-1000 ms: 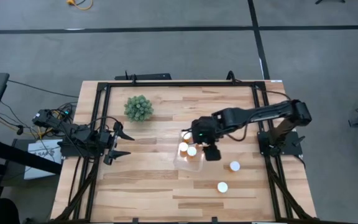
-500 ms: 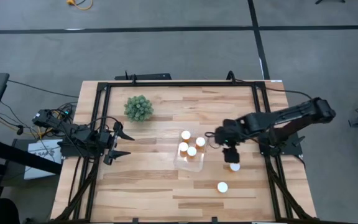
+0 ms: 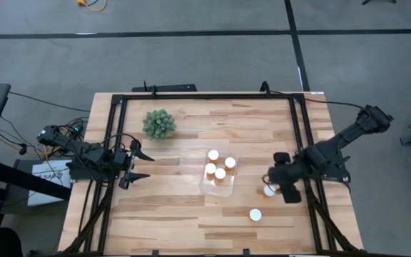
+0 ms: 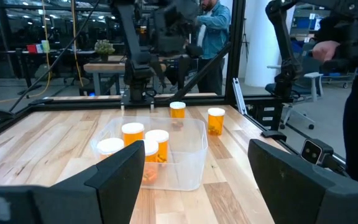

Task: Pick and place pill bottles into a basket
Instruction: Put the orange medicine bottle into the transparent bin

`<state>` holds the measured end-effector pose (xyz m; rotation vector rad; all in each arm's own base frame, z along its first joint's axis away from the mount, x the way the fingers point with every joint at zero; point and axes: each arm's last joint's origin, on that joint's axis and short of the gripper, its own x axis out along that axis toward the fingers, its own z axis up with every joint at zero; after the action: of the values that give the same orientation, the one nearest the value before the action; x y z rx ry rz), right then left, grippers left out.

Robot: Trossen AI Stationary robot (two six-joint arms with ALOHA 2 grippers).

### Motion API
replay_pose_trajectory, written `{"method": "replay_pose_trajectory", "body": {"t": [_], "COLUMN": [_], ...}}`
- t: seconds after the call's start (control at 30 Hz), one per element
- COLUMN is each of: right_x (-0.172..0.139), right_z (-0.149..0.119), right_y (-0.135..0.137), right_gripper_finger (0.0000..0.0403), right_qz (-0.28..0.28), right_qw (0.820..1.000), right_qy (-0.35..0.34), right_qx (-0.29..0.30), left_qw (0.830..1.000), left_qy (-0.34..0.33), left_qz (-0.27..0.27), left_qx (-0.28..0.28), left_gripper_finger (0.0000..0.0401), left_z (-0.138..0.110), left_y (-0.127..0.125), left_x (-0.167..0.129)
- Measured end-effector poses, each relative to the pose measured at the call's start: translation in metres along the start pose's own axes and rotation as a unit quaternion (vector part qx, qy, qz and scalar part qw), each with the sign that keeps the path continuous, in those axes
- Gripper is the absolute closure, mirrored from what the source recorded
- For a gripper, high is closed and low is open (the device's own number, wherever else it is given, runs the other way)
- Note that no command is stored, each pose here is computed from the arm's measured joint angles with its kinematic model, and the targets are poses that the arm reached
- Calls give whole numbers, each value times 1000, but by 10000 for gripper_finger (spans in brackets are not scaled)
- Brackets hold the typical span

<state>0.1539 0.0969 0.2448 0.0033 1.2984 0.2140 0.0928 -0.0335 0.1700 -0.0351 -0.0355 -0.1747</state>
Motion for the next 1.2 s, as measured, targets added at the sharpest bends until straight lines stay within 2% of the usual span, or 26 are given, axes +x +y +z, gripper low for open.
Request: {"method": "replay_pose_trajectory", "body": {"t": [0.13,0.27,0.57,0.9,1.2], "right_x": [14,25,27,28,44], "right_z": [-14,-19,-8,-8,-2], "right_y": [8,10,6,8,12], "right_gripper_finger": [163,163,162,162,162], "right_qz": [-13,-33,-20,-20,-27], "right_qw": [999,998,999,998,997], "right_qy": [20,16,-27,-25,-8], "right_qx": [-39,-54,-21,-51,-71], "left_qw": [1000,1000,1000,1000,1000], "left_qy": [0,0,0,0,0], "left_qz": [0,0,0,0,0], "left_qx": [0,0,0,0,0], "left_gripper_finger": [124,124,124,124,124], "left_z": [0,0,0,0,0], "left_y": [0,0,0,0,0], "left_x": [0,0,0,0,0]}}
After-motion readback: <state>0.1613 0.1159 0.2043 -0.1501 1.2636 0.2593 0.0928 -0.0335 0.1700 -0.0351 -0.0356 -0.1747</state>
